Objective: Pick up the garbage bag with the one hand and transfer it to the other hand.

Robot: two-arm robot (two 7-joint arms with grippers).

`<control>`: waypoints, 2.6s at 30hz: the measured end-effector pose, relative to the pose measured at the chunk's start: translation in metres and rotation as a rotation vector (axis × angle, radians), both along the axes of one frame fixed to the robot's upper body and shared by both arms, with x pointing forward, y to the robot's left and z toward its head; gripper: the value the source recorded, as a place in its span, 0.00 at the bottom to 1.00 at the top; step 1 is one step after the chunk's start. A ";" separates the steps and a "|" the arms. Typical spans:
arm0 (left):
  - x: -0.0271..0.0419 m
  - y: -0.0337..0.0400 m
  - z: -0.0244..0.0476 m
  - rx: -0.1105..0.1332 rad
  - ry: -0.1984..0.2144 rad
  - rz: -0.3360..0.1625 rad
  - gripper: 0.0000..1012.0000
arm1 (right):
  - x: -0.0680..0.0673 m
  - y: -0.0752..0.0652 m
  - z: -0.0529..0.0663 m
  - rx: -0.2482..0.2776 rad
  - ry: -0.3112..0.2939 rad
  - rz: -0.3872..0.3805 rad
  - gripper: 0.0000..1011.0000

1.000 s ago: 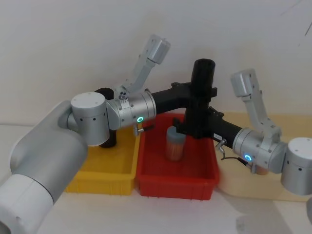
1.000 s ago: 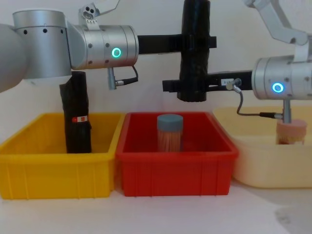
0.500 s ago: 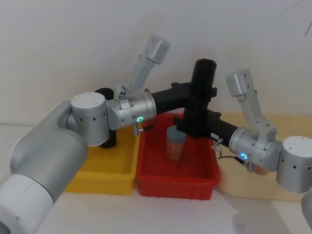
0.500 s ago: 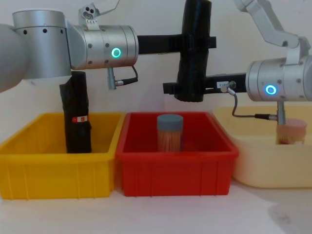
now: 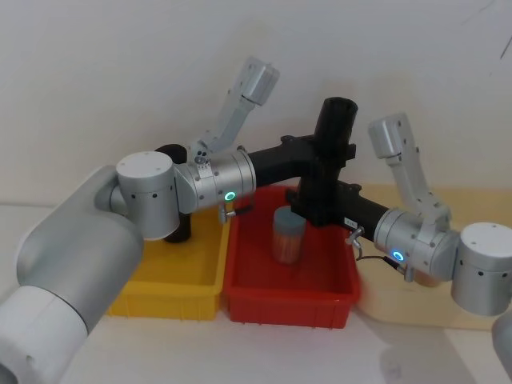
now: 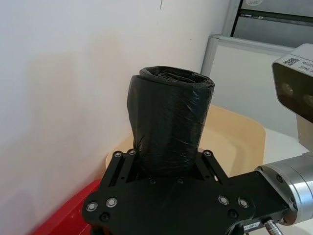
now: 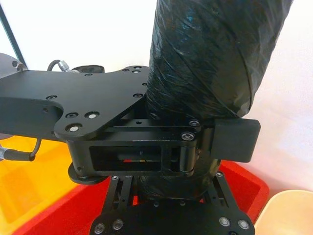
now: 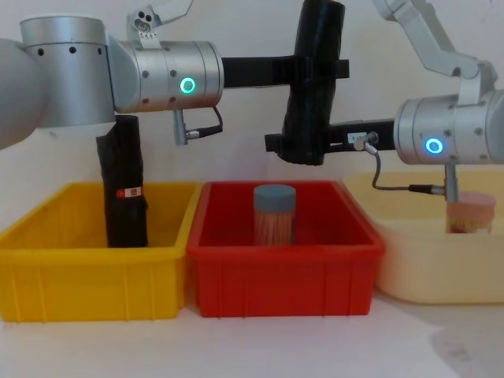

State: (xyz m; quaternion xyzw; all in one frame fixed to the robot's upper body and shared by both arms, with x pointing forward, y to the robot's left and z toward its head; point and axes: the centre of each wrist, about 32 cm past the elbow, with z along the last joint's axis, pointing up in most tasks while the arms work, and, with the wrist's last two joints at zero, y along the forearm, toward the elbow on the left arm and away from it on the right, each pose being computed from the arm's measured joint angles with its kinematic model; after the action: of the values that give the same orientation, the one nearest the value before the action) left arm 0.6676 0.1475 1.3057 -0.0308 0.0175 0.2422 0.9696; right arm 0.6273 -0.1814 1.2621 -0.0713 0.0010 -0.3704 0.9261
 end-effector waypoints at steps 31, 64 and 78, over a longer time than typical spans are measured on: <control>0.0000 0.0000 0.0001 0.000 0.000 -0.001 0.99 | -0.014 -0.037 0.003 -0.020 -0.015 -0.225 0.57; 0.0000 0.0000 0.0001 0.000 0.000 0.000 0.99 | -0.023 -0.093 0.009 -0.269 0.022 -0.344 0.99; 0.0000 0.0000 0.0001 0.000 0.000 0.000 0.99 | -0.028 -0.098 0.014 -0.228 -0.003 -0.361 0.99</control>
State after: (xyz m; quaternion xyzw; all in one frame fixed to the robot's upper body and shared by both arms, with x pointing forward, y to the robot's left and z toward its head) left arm 0.6676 0.1475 1.3058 -0.0310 0.0175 0.2420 0.9696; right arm 0.5991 -0.2794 1.2762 -0.1738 -0.0293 -0.5280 0.8307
